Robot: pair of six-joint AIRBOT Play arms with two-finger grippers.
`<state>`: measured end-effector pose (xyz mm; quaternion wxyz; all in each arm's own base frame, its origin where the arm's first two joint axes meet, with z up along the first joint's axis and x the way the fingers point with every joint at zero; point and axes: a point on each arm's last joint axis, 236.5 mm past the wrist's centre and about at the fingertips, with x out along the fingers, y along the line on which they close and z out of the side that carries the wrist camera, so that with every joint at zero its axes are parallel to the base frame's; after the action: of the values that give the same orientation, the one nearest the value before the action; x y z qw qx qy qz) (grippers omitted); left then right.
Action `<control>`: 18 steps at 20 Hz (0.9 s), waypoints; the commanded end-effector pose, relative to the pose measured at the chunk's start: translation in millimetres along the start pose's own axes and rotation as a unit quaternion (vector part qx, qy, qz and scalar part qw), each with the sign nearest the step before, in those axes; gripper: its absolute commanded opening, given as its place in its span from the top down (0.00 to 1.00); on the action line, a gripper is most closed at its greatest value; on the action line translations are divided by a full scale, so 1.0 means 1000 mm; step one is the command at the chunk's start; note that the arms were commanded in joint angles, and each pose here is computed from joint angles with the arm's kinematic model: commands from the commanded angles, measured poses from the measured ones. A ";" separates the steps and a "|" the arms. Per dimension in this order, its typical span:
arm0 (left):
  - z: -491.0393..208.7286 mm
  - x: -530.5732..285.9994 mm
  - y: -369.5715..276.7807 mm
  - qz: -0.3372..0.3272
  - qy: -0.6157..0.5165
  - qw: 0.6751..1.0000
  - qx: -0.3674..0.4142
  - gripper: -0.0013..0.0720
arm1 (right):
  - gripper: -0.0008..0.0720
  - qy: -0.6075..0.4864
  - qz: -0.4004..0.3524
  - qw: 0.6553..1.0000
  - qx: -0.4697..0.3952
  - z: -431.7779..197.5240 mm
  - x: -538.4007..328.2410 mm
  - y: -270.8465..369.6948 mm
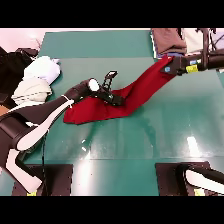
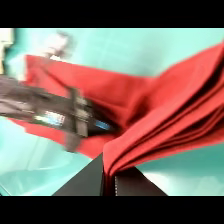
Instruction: Fold the shirts.
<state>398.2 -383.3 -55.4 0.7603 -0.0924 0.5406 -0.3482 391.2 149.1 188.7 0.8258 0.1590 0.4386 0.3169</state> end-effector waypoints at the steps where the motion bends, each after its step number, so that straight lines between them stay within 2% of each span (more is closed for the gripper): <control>1: -0.002 0.007 -0.002 -0.002 0.006 1.000 -0.006 0.95 | 0.97 -0.018 0.028 0.998 -0.044 0.015 -0.001 0.054; 5: 0.015 -0.015 0.000 -0.007 0.004 1.000 -0.004 0.95 | 0.97 0.010 0.059 0.995 -0.074 0.011 0.019 0.088; 8: 0.058 -0.081 0.023 0.017 -0.049 0.999 0.000 0.95 | 0.97 0.037 0.088 0.990 -0.102 0.004 0.045 0.119; 12: 0.112 -0.233 0.072 0.086 -0.181 0.980 -0.003 0.95 | 0.97 0.081 0.144 0.975 -0.147 -0.024 0.111 0.186; 16: 0.118 -0.390 0.101 0.179 -0.303 0.936 -0.001 0.95 | 0.94 0.081 0.225 0.955 -0.178 -0.064 0.209 0.280; 17: 0.114 -0.417 0.101 0.191 -0.325 0.926 -0.003 0.95 | 0.65 0.072 0.249 0.948 -0.186 -0.072 0.231 0.301; 18: 0.110 -0.436 0.101 0.200 -0.337 0.920 -0.006 0.95 | 0.45 0.071 0.260 0.944 -0.189 -0.079 0.248 0.315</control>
<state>484.0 -119.7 214.9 0.9240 -0.1089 0.3137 -0.1894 328.1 472.8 176.2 0.7125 0.0729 0.4044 0.5688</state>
